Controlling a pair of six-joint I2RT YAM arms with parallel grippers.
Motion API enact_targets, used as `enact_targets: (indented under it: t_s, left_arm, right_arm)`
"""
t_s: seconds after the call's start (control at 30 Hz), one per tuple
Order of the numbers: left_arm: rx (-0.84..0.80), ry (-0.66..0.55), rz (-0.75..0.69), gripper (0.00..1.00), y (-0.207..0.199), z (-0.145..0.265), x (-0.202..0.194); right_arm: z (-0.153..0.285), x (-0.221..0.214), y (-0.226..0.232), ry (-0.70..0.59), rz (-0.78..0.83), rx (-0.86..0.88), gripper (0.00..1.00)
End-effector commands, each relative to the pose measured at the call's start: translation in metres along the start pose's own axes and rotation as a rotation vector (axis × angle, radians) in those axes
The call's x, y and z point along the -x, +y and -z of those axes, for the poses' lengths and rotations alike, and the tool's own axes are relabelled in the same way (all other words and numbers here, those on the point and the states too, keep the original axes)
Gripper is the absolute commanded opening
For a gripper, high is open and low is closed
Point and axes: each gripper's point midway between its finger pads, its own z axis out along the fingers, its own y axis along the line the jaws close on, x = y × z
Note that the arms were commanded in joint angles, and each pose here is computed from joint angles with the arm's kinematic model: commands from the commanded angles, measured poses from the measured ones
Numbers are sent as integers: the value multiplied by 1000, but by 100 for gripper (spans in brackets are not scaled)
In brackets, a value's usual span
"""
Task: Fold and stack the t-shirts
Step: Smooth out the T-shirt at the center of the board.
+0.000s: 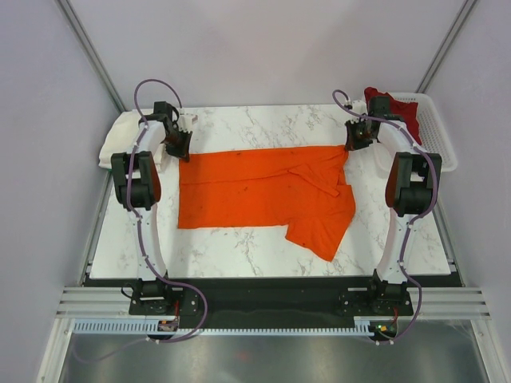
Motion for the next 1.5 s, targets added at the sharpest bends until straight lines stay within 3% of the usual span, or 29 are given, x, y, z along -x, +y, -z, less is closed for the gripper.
enact_targets:
  t_s: [0.0,0.17,0.3,0.63,0.7,0.77,0.87,0.97,1.07,1.47]
  left_arm:
    - [111,39,-29,10,30,-6,-6]
    - [114,43,-27,9,30,-7,-8]
    - [101,44,-33,9,25,-9,-7]
    - [95,43,-63,8,16,-11,-2]
    - [93,42,-65,8,14,-11,-2]
    - [91,43,-70,8,12,-12,-1]
    - [90,43,-74,8,10,-12,0]
    - [87,45,-78,8,8,-13,0]
    - [89,47,-82,8,6,-14,0]
    - [114,64,-100,8,7,-9,-4]
  right_arm:
    - [15,24,-26,-61,-12,-106,0]
    - [22,30,-32,-77,-12,-146,0]
    - [29,37,-30,-97,-9,-141,11]
    - [19,31,-11,-89,-7,-29,19]
    - [19,31,-7,-89,-7,-12,16]
    - [18,30,-6,-87,6,-8,5]
    - [19,30,-8,-85,6,-16,3]
    - [16,31,-1,-95,-10,23,35]
    - [9,32,3,-97,-31,58,45]
    - [-16,22,9,-67,-55,112,34]
